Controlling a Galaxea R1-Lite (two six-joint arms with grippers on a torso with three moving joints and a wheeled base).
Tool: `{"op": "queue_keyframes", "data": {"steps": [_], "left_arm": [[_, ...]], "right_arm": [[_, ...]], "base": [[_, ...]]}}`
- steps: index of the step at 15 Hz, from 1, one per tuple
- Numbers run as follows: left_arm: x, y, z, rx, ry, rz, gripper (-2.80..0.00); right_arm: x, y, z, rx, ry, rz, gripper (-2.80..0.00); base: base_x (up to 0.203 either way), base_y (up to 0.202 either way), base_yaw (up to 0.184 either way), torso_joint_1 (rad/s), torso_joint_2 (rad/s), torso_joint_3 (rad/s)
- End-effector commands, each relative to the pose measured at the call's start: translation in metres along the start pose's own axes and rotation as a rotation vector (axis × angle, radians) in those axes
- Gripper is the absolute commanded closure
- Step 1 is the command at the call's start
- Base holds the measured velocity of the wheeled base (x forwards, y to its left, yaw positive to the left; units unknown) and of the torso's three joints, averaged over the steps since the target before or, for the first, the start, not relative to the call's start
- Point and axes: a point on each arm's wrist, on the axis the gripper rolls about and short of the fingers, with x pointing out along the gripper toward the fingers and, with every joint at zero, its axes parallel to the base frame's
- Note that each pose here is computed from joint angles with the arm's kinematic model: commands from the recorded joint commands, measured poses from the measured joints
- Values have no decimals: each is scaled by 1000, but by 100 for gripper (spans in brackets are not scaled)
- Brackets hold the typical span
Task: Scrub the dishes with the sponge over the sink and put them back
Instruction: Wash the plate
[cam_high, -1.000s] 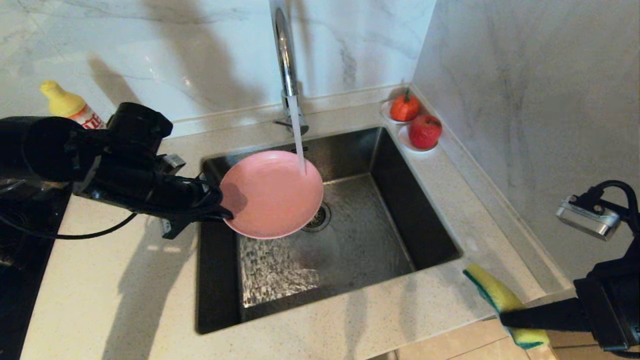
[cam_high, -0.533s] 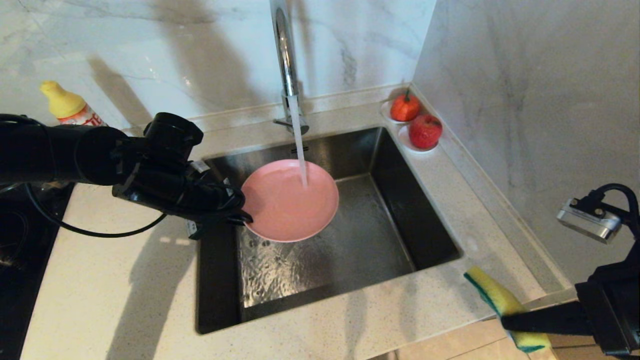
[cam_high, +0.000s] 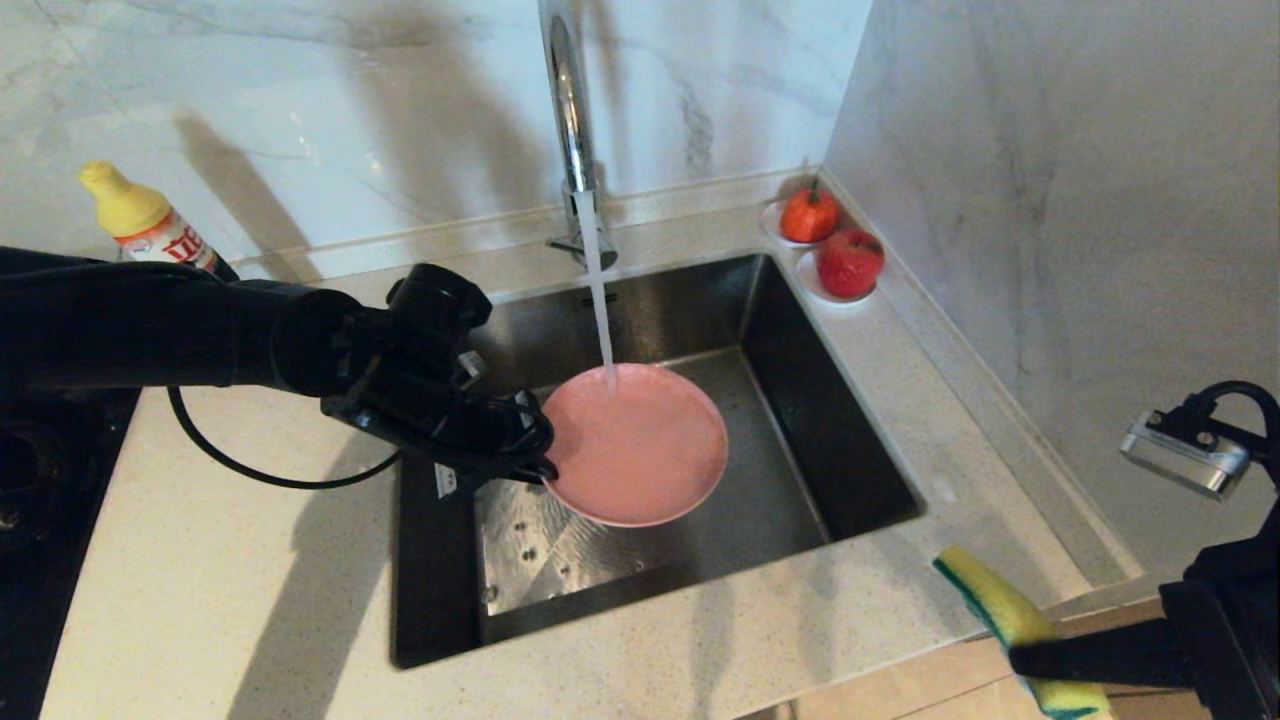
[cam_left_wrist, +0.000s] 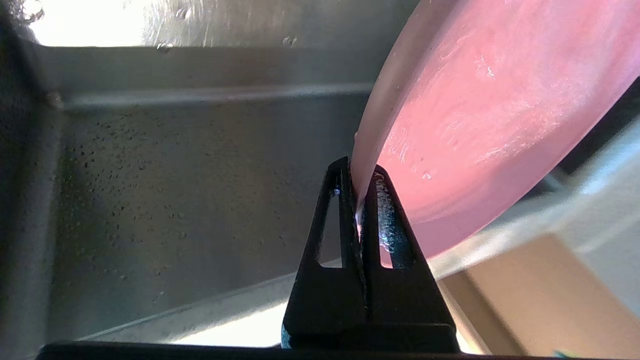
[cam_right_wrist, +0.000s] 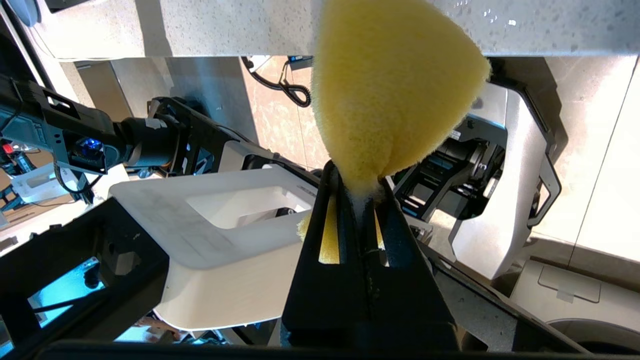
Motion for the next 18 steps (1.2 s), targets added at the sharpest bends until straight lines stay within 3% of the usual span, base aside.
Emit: {"op": "queue_keyframes", "data": {"steps": [1, 6, 11, 14, 16, 18], "left_arm": [[5, -2, 0, 0, -18, 31, 0], [-20, 2, 2, -20, -86, 46, 0], [-79, 1, -6, 57, -431, 272, 0], [-123, 1, -19, 125, -564, 306, 0], [-131, 7, -22, 155, -677, 387, 0], [-135, 11, -24, 196, -783, 402, 0]], "right_arm": [[-3, 0, -3, -2, -5, 5, 0], [-6, 0, -7, -3, -10, 8, 0], [-9, 0, -10, -5, -15, 10, 0], [-15, 0, -17, -8, -26, 16, 0], [-18, -1, -23, -10, -31, 17, 0], [-19, -1, -24, -8, -30, 17, 0]], "base": [[0, 0, 0, 0, 0, 0], [0, 0, 0, 0, 0, 0], [0, 0, 0, 0, 0, 0], [0, 0, 0, 0, 0, 0], [0, 0, 0, 0, 0, 0], [0, 0, 0, 0, 0, 0]]}}
